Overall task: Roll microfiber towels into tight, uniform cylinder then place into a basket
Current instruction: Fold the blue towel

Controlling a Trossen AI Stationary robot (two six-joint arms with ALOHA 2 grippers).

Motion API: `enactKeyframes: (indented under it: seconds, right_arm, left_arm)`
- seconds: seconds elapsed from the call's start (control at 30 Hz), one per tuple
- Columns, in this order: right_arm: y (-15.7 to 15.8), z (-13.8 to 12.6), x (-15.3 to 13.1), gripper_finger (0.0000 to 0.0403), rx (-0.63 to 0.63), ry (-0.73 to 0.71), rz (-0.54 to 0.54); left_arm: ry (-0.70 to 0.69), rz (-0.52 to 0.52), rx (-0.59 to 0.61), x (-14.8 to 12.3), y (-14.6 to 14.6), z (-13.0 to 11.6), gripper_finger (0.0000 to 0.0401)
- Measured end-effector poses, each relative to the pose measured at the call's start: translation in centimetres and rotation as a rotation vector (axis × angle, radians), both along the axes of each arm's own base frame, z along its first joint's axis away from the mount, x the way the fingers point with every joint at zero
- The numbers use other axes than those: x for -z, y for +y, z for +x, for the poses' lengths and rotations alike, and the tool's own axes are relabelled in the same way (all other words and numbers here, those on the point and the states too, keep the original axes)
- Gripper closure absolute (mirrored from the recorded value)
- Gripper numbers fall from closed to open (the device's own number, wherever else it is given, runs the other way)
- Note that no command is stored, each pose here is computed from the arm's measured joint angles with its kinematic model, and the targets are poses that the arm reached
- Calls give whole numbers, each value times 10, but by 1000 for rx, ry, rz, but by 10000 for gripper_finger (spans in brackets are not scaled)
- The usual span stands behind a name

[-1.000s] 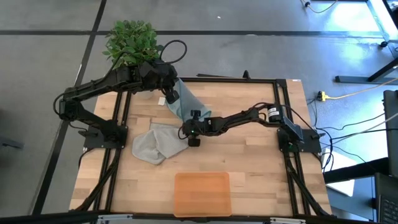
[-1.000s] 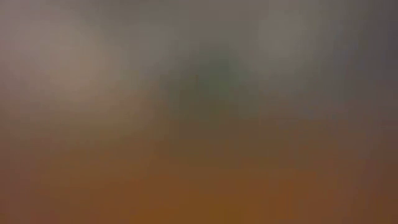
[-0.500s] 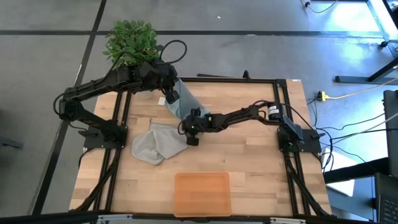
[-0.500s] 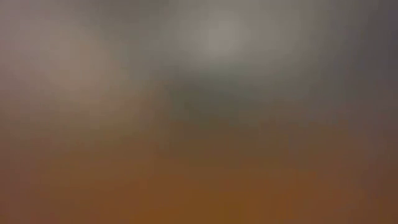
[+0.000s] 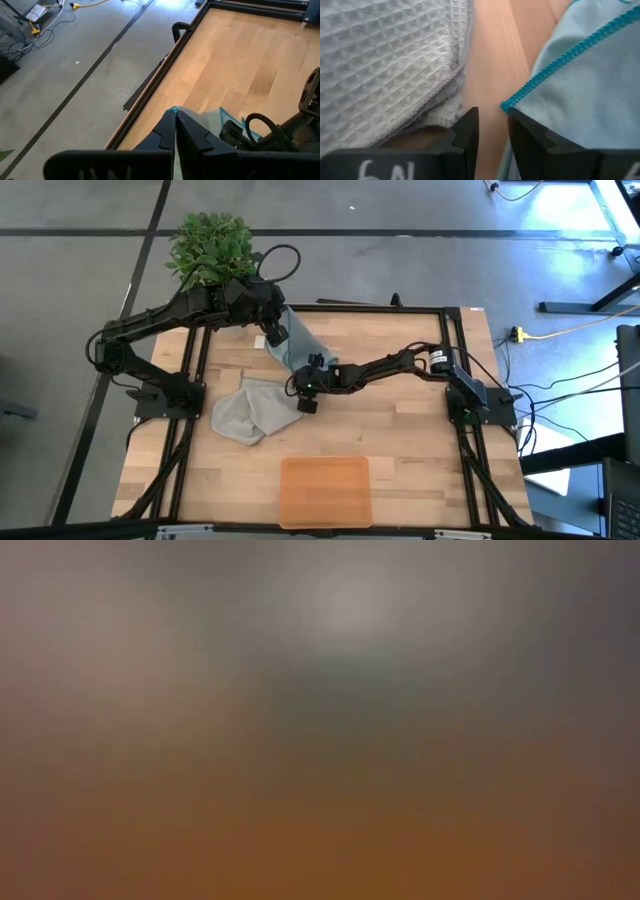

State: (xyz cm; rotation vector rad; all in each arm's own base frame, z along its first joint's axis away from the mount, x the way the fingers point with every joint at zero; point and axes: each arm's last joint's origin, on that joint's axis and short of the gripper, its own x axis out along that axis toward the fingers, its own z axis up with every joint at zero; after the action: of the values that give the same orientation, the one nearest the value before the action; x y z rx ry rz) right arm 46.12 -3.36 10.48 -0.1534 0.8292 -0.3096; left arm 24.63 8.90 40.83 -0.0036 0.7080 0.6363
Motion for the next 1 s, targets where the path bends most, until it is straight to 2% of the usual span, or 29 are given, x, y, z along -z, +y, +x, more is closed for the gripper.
enactKeyframes:
  seconds: [0.17, 0.3, 0.5, 0.7, 1.0]
  right_arm:
    - [0, 1, 0, 297, 0, -8, -15]
    - [1, 3, -3, 297, -24, -6, -73]
    - [-3, 10, -15, 297, 35, -23, -184]
    - [-1, 11, -14, 297, -54, -27, -86]
    - [-9, 9, -8, 297, -4, -22, -51]
  left_arm:
    - [-1, -1, 1, 0, 0, 0, 401]
    - [-1, -1, 2, 0, 0, 0, 401]
    - [-1, -1, 2, 0, 0, 0, 401]
    - [-1, -1, 2, 0, 0, 0, 401]
    - [-1, -1, 2, 0, 0, 0, 401]
